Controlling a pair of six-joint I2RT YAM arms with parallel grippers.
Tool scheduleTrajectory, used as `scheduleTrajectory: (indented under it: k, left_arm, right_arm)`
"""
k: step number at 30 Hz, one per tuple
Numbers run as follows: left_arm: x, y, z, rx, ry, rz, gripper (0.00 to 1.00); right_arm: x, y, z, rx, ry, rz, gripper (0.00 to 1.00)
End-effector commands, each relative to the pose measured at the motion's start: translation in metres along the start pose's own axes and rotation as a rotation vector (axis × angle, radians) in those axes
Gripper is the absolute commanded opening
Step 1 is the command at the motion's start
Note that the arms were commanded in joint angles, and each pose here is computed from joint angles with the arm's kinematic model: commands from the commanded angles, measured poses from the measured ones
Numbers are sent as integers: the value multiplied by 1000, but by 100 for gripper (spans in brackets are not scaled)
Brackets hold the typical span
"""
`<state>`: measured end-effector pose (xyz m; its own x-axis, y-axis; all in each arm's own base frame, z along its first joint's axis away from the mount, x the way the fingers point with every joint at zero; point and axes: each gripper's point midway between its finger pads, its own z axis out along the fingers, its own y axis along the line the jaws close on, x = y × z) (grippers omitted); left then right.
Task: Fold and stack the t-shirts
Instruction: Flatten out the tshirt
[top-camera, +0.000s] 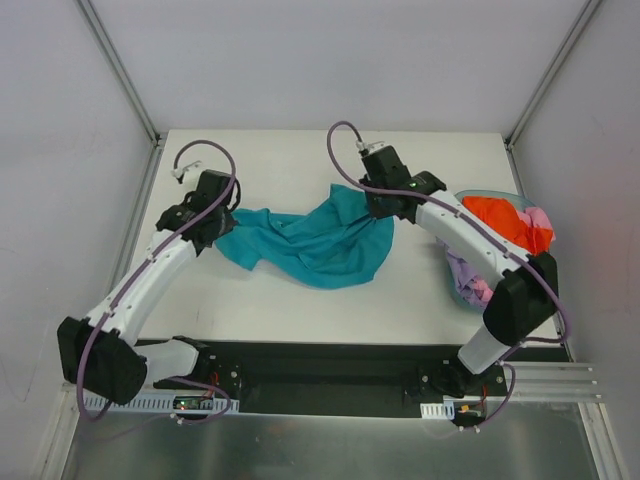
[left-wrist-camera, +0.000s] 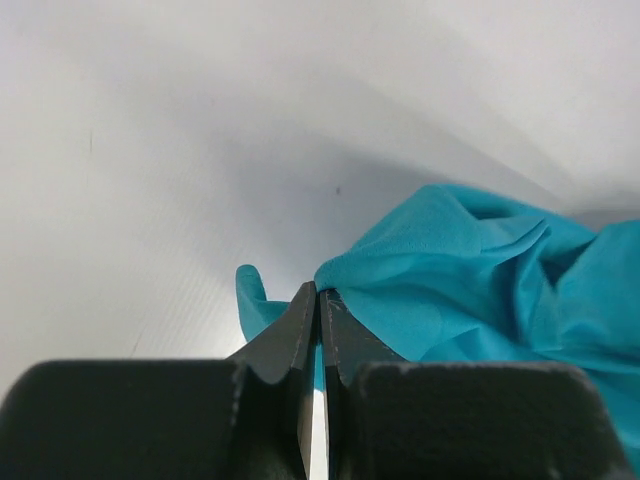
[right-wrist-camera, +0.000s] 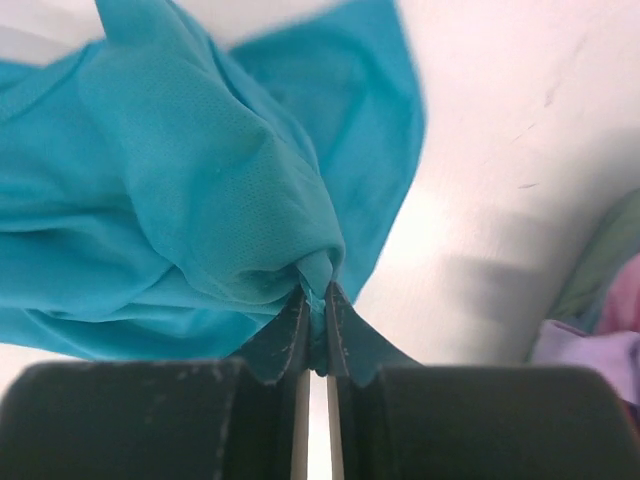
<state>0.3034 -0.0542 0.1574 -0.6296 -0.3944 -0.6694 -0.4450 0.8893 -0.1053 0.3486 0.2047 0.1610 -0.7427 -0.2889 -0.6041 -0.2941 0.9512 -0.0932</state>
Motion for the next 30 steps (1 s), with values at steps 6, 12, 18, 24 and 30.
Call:
scheduleTrajectory:
  k: [6,12,18,24,30]
  left_arm:
    - [-151,18,-193,310,-541,-187,0]
    - [-181,21,-332,717,-775,-194,0]
    - [-186,40,-406,873,-902,-176,0]
    - [-193,29,-399,864,-891,-166,0]
    - [-202,10,-268,471,-735,-172,0]
  right_arm:
    - [-122,-61,-234,-18,-679,115,6]
    - [-127,-56,-348,-240,-939,89,6]
    - [-108,-43,-438,-484,-1149,52,3]
    - [-117,-46,-426,-437,-1138,61,9]
    - [-153,-61,-303,-126,-913,111,12]
